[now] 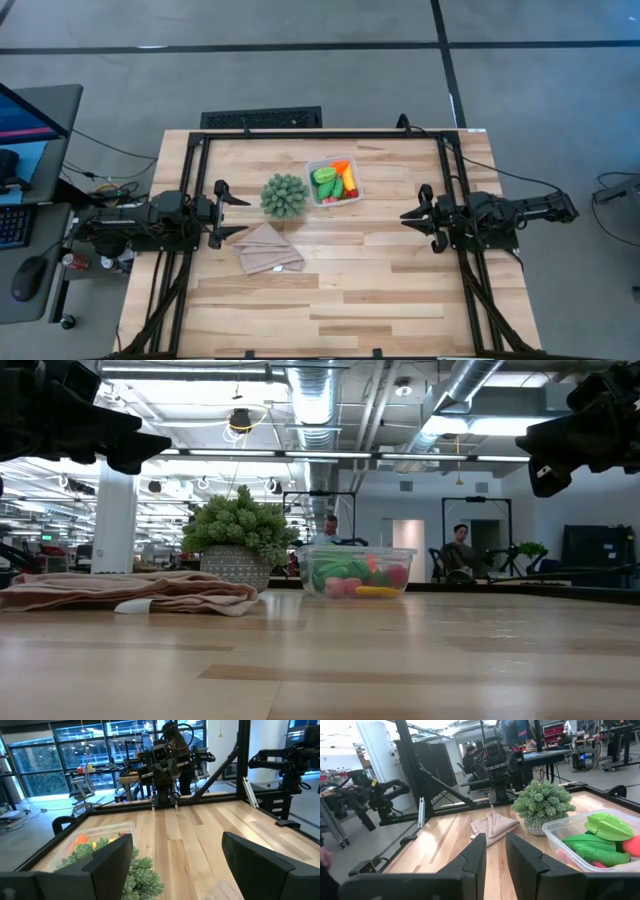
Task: Pick and placing Produce into tupperware
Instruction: Return to Home Position
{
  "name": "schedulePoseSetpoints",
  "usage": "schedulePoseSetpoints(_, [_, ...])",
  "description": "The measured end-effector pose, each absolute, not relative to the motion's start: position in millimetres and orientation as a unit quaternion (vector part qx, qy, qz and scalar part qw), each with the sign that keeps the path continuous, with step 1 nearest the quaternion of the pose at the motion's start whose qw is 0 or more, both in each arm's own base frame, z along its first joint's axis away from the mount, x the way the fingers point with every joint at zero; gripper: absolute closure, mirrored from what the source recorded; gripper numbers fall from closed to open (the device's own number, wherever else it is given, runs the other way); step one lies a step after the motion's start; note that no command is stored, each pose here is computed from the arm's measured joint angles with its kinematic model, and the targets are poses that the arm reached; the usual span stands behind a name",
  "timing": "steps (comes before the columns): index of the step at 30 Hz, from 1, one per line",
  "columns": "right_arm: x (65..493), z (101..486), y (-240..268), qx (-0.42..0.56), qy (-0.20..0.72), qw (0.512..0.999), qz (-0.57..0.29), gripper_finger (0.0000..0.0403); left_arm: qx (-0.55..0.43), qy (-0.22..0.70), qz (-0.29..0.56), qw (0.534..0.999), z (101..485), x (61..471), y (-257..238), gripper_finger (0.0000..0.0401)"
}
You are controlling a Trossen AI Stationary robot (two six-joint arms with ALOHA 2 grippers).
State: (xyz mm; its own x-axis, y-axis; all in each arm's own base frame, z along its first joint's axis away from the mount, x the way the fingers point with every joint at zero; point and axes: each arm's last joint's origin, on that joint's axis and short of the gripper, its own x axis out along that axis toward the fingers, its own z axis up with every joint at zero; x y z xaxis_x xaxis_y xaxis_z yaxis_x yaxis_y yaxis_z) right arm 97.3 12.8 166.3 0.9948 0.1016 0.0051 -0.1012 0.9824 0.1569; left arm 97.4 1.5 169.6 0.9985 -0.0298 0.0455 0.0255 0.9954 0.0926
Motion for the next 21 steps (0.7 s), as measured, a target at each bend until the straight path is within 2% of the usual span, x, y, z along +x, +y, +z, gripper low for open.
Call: schedulePoseSetpoints(21, [97.3, 166.2, 12.8, 0.079, 0.002, 0.996, 0.051, 0.0335, 0.048, -0.023, -0.014, 0.998, 169.6, 97.4, 1.5, 0.0101])
